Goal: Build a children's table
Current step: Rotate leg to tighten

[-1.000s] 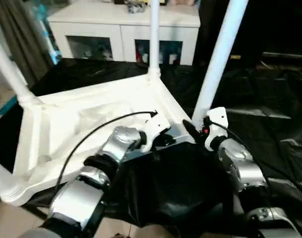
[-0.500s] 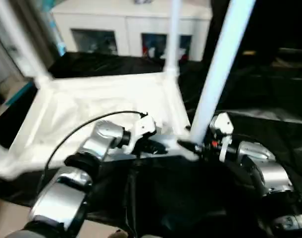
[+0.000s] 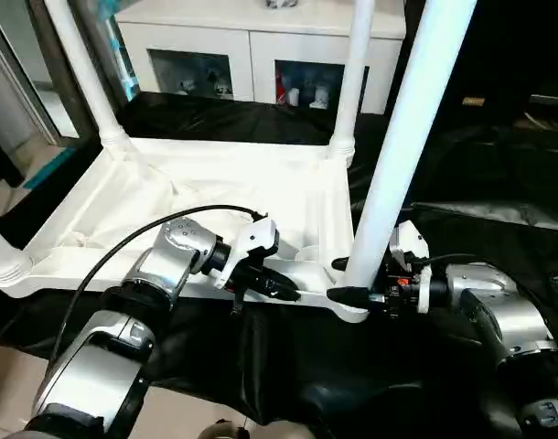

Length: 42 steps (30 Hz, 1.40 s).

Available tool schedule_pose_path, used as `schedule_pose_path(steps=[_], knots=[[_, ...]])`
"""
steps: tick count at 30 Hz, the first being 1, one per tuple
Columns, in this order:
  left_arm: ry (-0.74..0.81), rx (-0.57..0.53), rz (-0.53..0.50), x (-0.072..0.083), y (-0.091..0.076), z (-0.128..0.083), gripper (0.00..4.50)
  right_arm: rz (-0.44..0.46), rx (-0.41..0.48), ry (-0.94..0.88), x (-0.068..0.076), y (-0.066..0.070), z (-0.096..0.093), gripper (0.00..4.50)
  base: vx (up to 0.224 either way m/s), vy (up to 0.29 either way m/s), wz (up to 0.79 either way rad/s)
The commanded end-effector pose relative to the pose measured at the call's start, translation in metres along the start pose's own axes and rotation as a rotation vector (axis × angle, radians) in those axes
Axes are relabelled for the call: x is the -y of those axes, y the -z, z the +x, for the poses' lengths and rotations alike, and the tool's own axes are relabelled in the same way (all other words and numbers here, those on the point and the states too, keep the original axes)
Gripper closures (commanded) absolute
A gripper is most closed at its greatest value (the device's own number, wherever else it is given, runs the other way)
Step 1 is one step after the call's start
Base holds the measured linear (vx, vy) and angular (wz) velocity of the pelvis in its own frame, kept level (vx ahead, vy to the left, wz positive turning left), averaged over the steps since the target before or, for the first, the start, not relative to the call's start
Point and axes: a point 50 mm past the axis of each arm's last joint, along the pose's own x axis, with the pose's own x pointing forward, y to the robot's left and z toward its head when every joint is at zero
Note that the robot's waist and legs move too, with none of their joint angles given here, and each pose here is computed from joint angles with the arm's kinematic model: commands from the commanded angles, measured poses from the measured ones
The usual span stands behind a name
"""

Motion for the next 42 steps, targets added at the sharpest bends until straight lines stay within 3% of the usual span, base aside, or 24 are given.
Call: schedule_pose_path(steps=[1, 4, 11, 15, 19, 23, 26, 27, 31, 34, 42], knots=[[0.000, 0.011, 0.016, 0.001, -0.002, 0.004, 4.50, 0.020, 0.023, -0.002, -0.002, 0.000, 0.002, 2.03, 0.000, 0.000, 0.00], [-0.074, 0.023, 0.029, -0.004, -0.004, 0.008, 4.50, 0.038, 0.025, 0.038, -0.002, 0.006, 0.006, 2.07, 0.000, 0.000, 0.00], [-0.319, 0.072, 0.042, -0.021, -0.017, 0.026, 4.50, 0.052, -0.012, 0.359, 0.010, 0.028, 0.030, 2.11, 0.000, 0.000, 0.00], [-0.380, 0.080, 0.033, -0.024, -0.020, 0.033, 4.50, 0.085, 0.002, 0.488, 0.015, 0.031, 0.039, 2.12, 0.000, 0.000, 0.00], [-0.493, 0.089, 0.017, -0.031, -0.025, 0.044, 4.50, 0.135, -0.011, 0.735, 0.027, 0.037, 0.052, 2.18, 0.000, 0.000, 0.00], [-0.554, 0.111, 0.008, -0.033, -0.032, 0.054, 4.50, 0.186, -0.004, 0.812, 0.029, 0.038, 0.062, 2.18, 0.000, 0.000, 0.00], [-0.571, 0.126, 0.024, -0.034, -0.037, 0.059, 4.50, 0.145, 0.044, 0.735, 0.025, 0.030, 0.071, 2.18, 0.000, 0.000, 0.00], [-0.567, 0.128, 0.027, -0.034, -0.037, 0.059, 4.50, 0.143, 0.056, 0.720, 0.025, 0.028, 0.071, 1.93, 0.000, 0.000, 0.00], [-0.510, 0.136, 0.050, -0.031, -0.037, 0.058, 4.50, 0.124, 0.128, 0.634, 0.025, 0.017, 0.066, 1.67, 0.000, 0.000, 0.00], [-0.402, 0.145, 0.078, -0.025, -0.033, 0.054, 4.50, 0.055, 0.088, 0.562, 0.026, 0.014, 0.054, 1.31, 0.000, 0.000, 0.00], [-0.157, 0.077, 0.096, -0.009, -0.011, 0.030, 4.50, -0.015, 0.037, 0.227, 0.012, 0.008, 0.013, 1.31, 0.000, 0.000, 0.00]])
